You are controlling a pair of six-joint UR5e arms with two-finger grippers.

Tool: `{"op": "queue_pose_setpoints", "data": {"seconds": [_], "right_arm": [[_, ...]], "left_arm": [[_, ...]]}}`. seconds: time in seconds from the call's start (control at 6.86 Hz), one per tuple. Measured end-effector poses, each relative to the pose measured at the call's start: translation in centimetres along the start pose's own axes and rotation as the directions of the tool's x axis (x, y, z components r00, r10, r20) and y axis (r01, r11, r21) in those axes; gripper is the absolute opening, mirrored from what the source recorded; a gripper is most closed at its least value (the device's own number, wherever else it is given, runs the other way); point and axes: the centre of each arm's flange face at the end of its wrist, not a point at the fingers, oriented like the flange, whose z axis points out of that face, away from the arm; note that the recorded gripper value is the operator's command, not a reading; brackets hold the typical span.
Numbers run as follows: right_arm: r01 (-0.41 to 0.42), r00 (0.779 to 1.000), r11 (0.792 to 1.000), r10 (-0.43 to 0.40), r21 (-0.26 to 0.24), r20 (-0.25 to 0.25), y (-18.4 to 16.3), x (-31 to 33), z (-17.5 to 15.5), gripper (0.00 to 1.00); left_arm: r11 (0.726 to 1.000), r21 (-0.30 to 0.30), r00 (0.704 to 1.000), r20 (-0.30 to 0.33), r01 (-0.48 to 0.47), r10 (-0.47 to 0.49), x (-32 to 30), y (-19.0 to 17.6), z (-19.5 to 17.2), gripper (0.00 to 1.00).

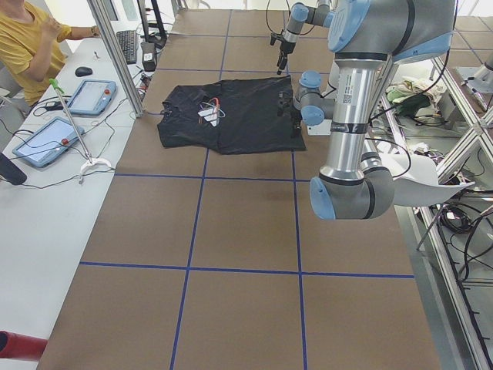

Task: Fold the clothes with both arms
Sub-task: 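Move both grippers to the shirt's hem corners nearest the robot, then lower both grippers and grasp the hem corners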

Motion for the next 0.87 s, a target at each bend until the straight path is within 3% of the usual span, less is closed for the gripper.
{"op": "queue_pose_setpoints", "data": {"seconds": [0.29,0.44,0.58,0.73,0.87], "right_arm": [[-0.002,1.000,1.000,0.002,0.008,0.015,0.2,-0.3,-0.4,1.00],[-0.002,1.000,1.000,0.002,0.011,0.016,0.2,-0.4,-0.4,1.00],[-0.002,1.000,1.000,0.001,0.015,0.017,0.2,-0.4,-0.4,1.00],[-0.001,1.000,1.000,0.001,0.017,0.019,0.1,-0.5,-0.4,1.00],[-0.001,1.000,1.000,0.001,0.018,0.019,0.1,-0.5,-0.5,1.00]], "left_arm": [[0.999,-0.029,1.000,0.020,0.016,-0.015,-1.6,3.4,2.5,0.95],[0.999,-0.041,0.999,0.029,0.016,-0.015,-1.6,4.3,3.5,0.88],[0.999,-0.047,0.999,0.031,0.015,-0.014,-1.5,4.8,3.9,0.68],[0.999,-0.049,0.999,0.031,0.015,-0.013,-1.5,4.9,4.1,0.59],[0.999,-0.050,0.999,0.031,0.013,-0.012,-1.4,4.9,4.1,0.59]]}}
